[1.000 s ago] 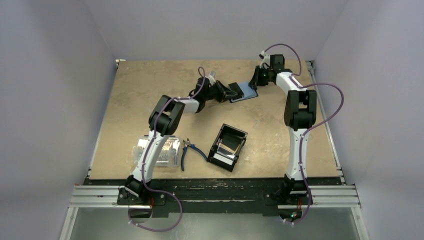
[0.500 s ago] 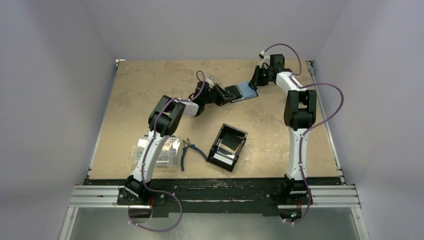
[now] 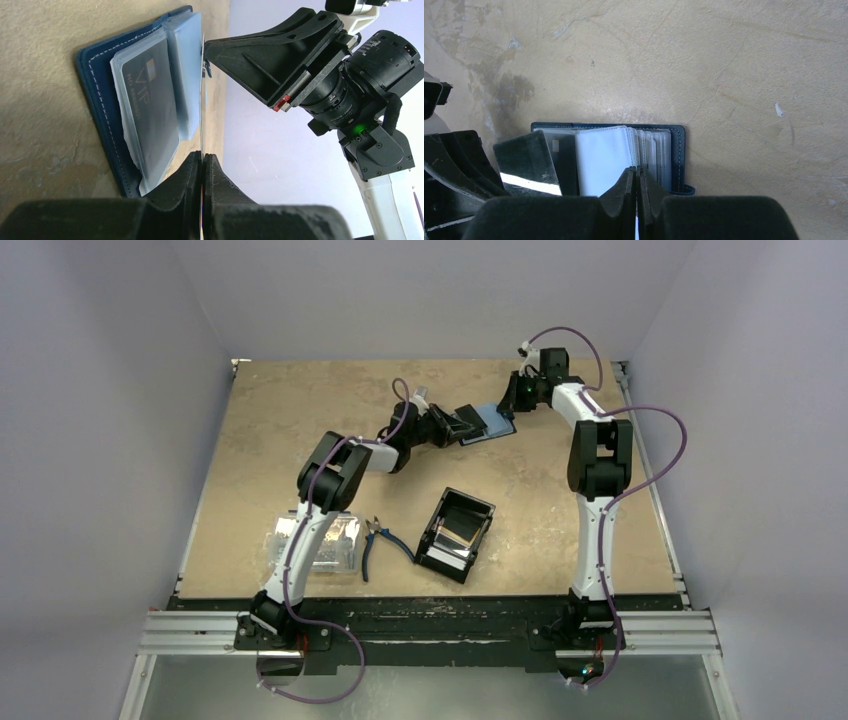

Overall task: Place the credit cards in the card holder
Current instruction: Insert the credit card into the card holder.

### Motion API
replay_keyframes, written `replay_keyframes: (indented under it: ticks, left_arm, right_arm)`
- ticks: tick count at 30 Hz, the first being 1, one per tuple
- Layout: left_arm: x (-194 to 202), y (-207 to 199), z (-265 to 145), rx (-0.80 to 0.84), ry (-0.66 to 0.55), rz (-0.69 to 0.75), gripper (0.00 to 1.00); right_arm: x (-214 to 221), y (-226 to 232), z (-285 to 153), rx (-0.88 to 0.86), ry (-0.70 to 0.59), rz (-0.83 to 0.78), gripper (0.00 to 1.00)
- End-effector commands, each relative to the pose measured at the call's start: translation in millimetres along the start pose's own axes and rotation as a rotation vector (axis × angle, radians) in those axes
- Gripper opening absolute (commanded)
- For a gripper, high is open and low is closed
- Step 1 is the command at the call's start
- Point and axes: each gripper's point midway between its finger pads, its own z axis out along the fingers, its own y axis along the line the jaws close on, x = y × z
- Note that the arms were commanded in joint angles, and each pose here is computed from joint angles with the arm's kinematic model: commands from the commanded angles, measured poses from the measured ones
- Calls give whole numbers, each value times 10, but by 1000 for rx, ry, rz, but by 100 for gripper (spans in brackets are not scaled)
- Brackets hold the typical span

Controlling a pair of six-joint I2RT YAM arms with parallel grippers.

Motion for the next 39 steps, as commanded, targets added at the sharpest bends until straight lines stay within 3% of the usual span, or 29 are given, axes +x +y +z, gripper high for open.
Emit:
replay_keyframes:
  ticks: [1, 39]
  left_arm:
    - [-11, -330, 11, 87, -7, 41, 0]
    - [20, -107, 33, 19, -13, 30, 0]
  right_arm:
    - [379, -49, 150, 1, 114, 24, 8]
    - [442, -80, 193, 1, 139, 30, 8]
